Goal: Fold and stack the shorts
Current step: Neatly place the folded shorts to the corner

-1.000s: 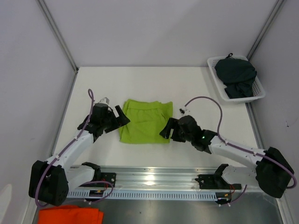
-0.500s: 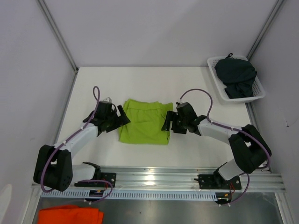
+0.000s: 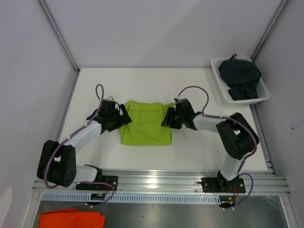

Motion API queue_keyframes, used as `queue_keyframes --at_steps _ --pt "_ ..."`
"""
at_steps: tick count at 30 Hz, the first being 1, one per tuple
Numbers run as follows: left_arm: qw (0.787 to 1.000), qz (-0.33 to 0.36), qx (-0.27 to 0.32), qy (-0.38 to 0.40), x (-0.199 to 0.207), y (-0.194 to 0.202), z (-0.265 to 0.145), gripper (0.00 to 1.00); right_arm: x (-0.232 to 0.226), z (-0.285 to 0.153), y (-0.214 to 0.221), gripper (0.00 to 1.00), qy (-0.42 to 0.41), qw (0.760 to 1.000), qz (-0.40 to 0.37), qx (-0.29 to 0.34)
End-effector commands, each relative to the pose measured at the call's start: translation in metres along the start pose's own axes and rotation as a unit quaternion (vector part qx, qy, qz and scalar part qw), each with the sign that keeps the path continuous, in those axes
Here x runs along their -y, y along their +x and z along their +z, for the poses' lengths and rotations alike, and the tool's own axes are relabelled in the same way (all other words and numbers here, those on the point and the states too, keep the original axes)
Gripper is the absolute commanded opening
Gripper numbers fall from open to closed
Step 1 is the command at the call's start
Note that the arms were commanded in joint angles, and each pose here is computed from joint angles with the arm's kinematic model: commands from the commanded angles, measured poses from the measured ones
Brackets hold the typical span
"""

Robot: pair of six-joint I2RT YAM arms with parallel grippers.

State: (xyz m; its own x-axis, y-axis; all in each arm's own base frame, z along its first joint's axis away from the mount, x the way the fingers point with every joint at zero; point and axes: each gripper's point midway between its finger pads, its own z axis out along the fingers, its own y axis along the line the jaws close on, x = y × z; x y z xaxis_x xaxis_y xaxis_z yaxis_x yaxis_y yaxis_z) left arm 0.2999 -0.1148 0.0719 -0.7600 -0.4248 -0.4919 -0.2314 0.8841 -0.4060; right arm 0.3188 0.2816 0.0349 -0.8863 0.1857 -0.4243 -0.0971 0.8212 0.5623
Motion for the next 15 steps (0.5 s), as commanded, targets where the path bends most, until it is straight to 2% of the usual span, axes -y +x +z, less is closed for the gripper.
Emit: queue_keyframes --at_steps 1,5,6,7,8,9,12,15 --pt "1.0 0.01 0.018 -0.018 0.002 -0.016 0.011 0.95 -0.012 0.005 -0.009 0.5 -0.023 1.0 -0.012 0.007" --pt "1.0 0.012 0.004 -0.022 0.001 -0.013 0.025 0.92 -0.013 0.005 -0.009 0.34 -0.021 1.0 -0.02 0.007" --pt "0.999 0.013 -0.005 -0.029 -0.002 -0.01 0.03 0.89 -0.012 0.006 -0.009 0.29 -0.021 1.0 -0.021 0.004" --pt "0.999 0.013 -0.005 -0.031 -0.002 -0.012 0.032 0.86 -0.015 0.006 -0.01 0.19 -0.027 0.999 -0.027 0.003" --pt "0.999 0.013 -0.006 -0.035 -0.003 -0.012 0.033 0.83 -0.016 0.006 -0.009 0.16 -0.028 0.999 -0.029 0.001" --pt "0.999 0.011 -0.005 -0.04 -0.006 -0.011 0.034 0.75 -0.017 0.006 -0.008 0.12 -0.028 0.999 -0.031 -0.002" --pt "0.999 0.003 0.007 -0.039 -0.011 -0.007 0.031 0.61 -0.021 0.007 -0.006 0.06 -0.026 0.999 -0.043 -0.004" --pt "0.998 0.001 0.011 -0.056 -0.022 -0.001 0.022 0.64 -0.028 0.009 -0.001 0.03 -0.028 0.998 -0.056 -0.006"
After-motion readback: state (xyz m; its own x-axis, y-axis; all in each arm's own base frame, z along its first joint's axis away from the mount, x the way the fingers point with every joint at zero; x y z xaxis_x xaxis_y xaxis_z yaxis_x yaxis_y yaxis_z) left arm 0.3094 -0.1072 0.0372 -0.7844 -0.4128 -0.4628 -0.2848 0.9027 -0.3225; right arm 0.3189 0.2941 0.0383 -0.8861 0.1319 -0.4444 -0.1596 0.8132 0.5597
